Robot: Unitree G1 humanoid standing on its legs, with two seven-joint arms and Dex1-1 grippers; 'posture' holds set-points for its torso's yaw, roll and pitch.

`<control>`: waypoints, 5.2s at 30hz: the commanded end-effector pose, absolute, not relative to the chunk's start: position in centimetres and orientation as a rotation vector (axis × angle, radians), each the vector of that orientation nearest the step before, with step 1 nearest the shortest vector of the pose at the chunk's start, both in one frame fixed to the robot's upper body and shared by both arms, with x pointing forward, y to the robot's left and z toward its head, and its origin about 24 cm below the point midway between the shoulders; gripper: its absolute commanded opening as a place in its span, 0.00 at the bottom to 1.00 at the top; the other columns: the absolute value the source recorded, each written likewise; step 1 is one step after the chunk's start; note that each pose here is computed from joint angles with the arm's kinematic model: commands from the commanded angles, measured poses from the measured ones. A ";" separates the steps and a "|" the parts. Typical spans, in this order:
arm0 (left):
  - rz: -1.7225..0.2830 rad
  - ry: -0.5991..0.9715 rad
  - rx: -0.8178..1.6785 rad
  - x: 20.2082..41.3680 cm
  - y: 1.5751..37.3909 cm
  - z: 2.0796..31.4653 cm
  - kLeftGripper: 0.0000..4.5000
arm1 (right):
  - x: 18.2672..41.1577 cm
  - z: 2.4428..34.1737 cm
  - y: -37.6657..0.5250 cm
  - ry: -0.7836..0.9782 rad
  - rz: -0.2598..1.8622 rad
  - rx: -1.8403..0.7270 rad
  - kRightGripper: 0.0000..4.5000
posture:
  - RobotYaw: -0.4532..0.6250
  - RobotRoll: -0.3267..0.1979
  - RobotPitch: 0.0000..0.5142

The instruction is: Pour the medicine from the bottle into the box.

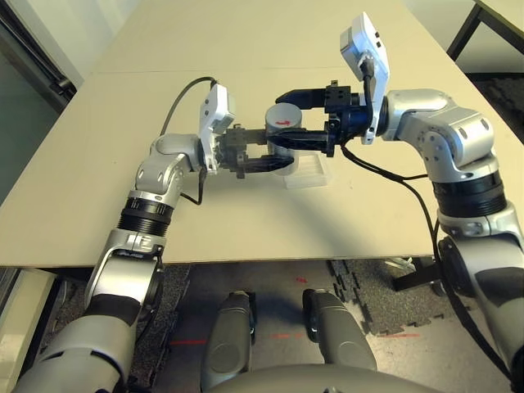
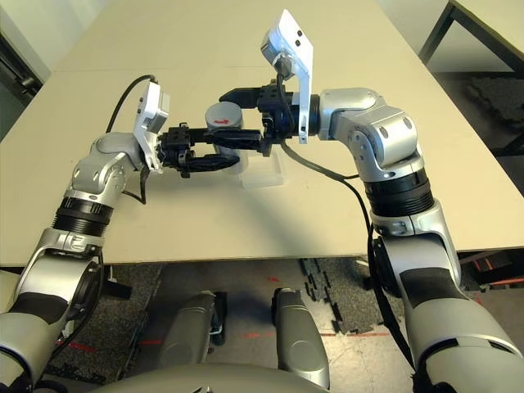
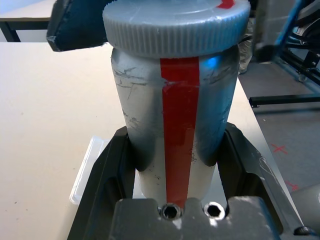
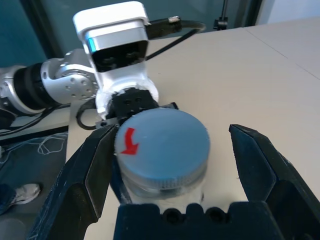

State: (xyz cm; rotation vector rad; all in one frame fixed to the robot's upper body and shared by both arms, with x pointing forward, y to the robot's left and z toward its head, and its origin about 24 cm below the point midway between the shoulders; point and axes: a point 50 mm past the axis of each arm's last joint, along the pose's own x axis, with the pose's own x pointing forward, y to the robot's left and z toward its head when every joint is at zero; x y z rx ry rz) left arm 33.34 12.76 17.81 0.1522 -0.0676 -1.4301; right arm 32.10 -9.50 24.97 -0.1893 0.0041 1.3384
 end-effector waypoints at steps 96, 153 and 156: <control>-1.406 -0.044 0.165 33.3 13.5 17.0 0.56 | 30.3 24.9 -15.5 0.116 1.244 -0.164 1.00 | 0.43 0.62 0.23; -1.366 0.013 0.289 33.5 14.0 14.9 0.56 | 32.7 29.0 -9.2 -0.090 1.291 -0.102 0.57 | 0.44 0.62 0.24; -1.336 0.009 0.300 33.8 14.2 14.9 0.56 | 33.7 29.7 -9.6 -0.126 1.212 -0.066 0.57 | 0.44 0.62 0.24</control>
